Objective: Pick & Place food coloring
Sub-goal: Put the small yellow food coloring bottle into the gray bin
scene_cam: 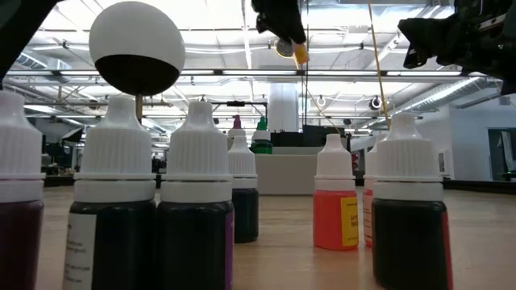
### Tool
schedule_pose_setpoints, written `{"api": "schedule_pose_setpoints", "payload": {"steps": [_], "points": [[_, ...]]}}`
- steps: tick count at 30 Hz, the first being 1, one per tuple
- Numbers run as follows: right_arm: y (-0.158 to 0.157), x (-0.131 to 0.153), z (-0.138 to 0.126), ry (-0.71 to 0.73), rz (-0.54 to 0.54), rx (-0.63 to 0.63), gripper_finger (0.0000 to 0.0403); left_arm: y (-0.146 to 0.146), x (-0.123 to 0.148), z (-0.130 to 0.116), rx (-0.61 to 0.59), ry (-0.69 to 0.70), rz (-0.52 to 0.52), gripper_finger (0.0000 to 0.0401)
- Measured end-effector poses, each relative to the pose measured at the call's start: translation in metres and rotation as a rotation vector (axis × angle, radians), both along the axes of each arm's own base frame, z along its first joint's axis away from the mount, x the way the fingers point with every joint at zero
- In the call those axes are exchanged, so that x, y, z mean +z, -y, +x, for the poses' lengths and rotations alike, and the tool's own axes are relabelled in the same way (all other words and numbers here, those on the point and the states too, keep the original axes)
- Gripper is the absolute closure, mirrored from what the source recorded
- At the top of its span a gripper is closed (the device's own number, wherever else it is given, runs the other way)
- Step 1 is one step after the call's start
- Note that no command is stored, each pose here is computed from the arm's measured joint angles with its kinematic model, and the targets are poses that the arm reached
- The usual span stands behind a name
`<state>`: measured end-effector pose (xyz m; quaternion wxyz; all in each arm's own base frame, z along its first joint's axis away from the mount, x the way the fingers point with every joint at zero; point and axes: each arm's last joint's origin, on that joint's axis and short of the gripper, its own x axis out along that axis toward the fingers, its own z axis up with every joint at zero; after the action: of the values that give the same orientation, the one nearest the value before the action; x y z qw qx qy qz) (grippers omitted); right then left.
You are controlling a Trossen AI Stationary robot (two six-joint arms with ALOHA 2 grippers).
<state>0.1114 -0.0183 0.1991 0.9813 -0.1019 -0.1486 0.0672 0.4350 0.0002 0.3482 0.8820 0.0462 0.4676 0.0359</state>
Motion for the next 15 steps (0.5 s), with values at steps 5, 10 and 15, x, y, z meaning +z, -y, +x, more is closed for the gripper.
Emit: {"api": "schedule_pose_setpoints", "payload": {"steps": [5, 10, 15], "points": [[0.000, 0.000, 0.000, 0.003, -0.014, -0.005, 0.0403, -0.030, -0.001, 0.007, 0.035, 0.056, 0.011, 0.0322], [0.000, 0.001, 0.000, 0.008, -0.015, -0.006, 0.0403, -0.053, -0.022, 0.021, 0.039, 0.037, 0.041, 0.0321], [0.000, 0.000, 0.001, 0.001, -0.013, -0.006, 0.0403, -0.069, -0.059, 0.036, 0.048, -0.057, 0.044, 0.0321]]}}
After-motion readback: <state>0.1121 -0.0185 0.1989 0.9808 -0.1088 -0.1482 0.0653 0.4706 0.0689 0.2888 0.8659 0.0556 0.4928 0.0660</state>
